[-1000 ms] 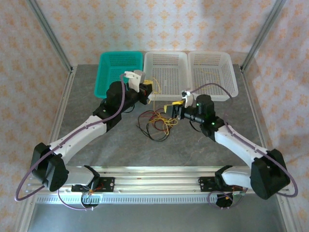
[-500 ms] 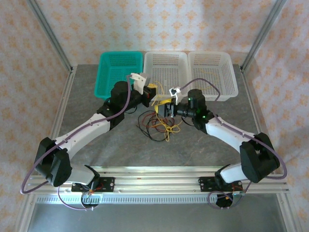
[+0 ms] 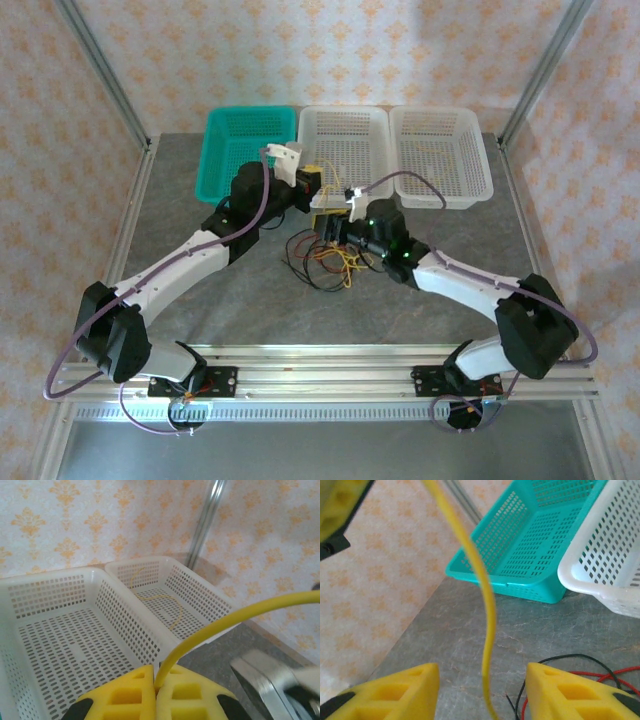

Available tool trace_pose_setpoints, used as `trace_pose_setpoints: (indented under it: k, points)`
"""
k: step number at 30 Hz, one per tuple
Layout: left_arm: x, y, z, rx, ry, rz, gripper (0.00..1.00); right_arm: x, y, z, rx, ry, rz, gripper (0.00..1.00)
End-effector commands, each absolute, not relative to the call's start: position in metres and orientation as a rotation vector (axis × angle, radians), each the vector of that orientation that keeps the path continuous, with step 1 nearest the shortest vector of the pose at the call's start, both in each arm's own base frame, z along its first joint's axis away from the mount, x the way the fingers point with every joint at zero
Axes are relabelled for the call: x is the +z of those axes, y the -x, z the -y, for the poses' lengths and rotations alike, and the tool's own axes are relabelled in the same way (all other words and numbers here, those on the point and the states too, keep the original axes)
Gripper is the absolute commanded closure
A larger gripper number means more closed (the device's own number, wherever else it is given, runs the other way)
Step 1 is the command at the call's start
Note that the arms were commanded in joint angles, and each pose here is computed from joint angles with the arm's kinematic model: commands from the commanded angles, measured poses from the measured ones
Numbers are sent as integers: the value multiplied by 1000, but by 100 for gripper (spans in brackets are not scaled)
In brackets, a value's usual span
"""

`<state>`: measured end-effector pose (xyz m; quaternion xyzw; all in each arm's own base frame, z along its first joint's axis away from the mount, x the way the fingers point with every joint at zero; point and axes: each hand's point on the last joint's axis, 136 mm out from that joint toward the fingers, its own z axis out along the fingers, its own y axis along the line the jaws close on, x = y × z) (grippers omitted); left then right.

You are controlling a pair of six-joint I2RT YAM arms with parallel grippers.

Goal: Untangle the cables

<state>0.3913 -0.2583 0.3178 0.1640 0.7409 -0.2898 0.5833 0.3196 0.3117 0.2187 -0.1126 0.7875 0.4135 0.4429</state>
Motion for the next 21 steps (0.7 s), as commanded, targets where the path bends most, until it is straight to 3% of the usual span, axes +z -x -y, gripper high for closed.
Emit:
trace_pose_setpoints:
  k: [1, 14, 21]
  points:
    - [329, -399, 250, -659, -303, -1732, 100, 229, -336, -289, 872, 40, -1865, 54]
    - [323, -402, 248, -658, -270, -1754, 100, 211, -344, -314, 467, 104, -1886, 64]
    - [320, -403, 249, -662, -266, -1760, 100, 209, -349, -315, 409, 84, -1897, 71]
